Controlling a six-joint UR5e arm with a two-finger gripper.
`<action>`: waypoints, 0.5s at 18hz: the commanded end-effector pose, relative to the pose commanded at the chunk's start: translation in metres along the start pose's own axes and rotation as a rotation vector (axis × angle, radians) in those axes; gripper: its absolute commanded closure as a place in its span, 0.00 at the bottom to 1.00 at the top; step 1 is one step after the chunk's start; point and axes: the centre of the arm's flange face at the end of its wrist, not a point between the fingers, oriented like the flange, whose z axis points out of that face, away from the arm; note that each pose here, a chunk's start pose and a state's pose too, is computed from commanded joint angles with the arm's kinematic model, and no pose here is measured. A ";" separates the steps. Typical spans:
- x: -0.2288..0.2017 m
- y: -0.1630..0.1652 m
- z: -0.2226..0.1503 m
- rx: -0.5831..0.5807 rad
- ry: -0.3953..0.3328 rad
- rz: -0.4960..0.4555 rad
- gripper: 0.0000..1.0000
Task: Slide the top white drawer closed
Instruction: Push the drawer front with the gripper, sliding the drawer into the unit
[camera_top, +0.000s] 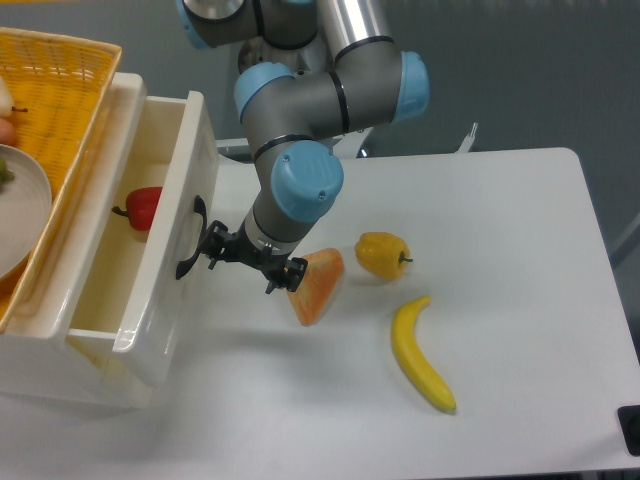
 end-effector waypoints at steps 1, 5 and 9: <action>0.000 -0.001 0.001 0.003 0.007 -0.001 0.00; 0.009 -0.003 0.002 0.006 0.014 0.013 0.00; 0.016 -0.005 0.005 0.002 0.017 0.025 0.00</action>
